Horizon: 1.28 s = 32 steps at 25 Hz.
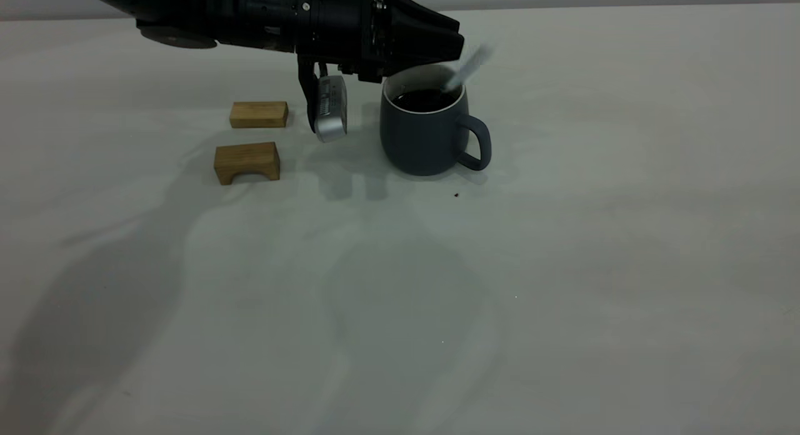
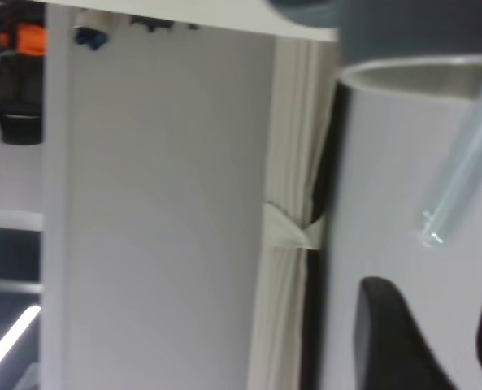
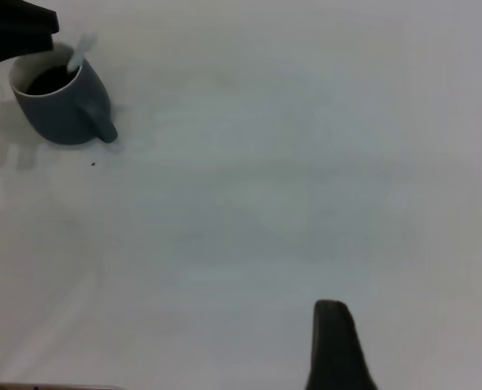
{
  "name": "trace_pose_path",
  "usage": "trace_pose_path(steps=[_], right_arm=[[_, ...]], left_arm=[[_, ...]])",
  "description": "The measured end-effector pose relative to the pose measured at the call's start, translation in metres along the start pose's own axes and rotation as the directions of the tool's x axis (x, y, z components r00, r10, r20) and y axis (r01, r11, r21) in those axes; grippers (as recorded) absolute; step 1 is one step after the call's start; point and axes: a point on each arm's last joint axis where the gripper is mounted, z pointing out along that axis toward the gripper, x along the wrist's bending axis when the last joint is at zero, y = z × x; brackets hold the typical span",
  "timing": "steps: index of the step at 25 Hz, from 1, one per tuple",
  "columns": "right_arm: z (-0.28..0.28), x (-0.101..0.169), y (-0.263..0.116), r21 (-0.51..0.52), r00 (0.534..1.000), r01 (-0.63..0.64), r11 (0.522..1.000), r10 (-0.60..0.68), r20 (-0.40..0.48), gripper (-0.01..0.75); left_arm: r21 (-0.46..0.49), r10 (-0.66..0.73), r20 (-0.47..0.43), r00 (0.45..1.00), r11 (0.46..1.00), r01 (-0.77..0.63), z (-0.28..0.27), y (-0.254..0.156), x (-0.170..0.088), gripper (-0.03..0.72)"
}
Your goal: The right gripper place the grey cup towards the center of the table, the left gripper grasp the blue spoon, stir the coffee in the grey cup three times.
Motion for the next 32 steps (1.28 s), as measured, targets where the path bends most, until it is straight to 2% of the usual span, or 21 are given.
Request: trace_pose_path(steps=[4, 8, 10, 12, 15, 18, 21, 26, 30, 32], right_arm=[[0.0, 0.0, 0.0, 0.0, 1.0, 0.0, 1.0, 0.0, 0.0, 0.535], [0.0, 0.0, 0.0, 0.0, 1.0, 0.0, 1.0, 0.0, 0.0, 0.535], [0.0, 0.0, 0.0, 0.0, 1.0, 0.001, 1.0, -0.001, 0.0, 0.535], [0.0, 0.0, 0.0, 0.0, 1.0, 0.001, 1.0, -0.001, 0.0, 0.535], [0.0, 0.0, 0.0, 0.0, 1.0, 0.001, 1.0, -0.001, 0.0, 0.535], [0.0, 0.0, 0.0, 0.0, 1.0, 0.001, 1.0, -0.001, 0.0, 0.535], [0.0, 0.0, 0.0, 0.0, 1.0, 0.0, 1.0, 0.0, 0.0, 0.535], [0.0, 0.0, 0.0, 0.0, 1.0, 0.0, 1.0, 0.0, 0.0, 0.535], [0.0, 0.0, 0.0, -0.001, 1.0, 0.0, 1.0, 0.0, 0.0, 0.535], [0.0, 0.0, 0.0, -0.001, 1.0, 0.0, 1.0, 0.0, 0.0, 0.535]], left_arm=[[0.018, 0.03, -0.085, 0.996, 0.999, -0.028, 0.0, -0.001, 0.008, 0.471], [-0.021, 0.156, -0.151, 0.976, 0.987, -0.161, -0.002, -0.002, 0.013, 0.489], [-0.054, 0.276, -0.218, 0.936, 0.954, -0.294, -0.006, -0.01, 0.016, 0.49], [-0.081, 0.383, -0.301, 0.873, 0.902, -0.424, -0.012, -0.02, 0.02, 0.489], [-0.115, 0.506, -0.459, 0.73, 0.781, -0.614, -0.025, -0.035, 0.026, 0.475], [-0.142, 0.542, -0.605, 0.583, 0.647, -0.749, -0.042, -0.051, 0.03, 0.461], [-0.158, 0.546, -0.693, 0.471, 0.522, -0.838, -0.058, -0.074, 0.032, 0.45], [-0.175, 0.534, -0.785, 0.313, 0.294, -0.94, -0.088, -0.128, 0.039, 0.447], [-0.111, 0.432, -0.897, 0.089, -0.025, -0.994, -0.128, -0.184, 0.052, 0.446], [-0.072, 0.347, -0.938, 0.009, -0.17, -0.983, -0.149, -0.213, 0.062, 0.446]])
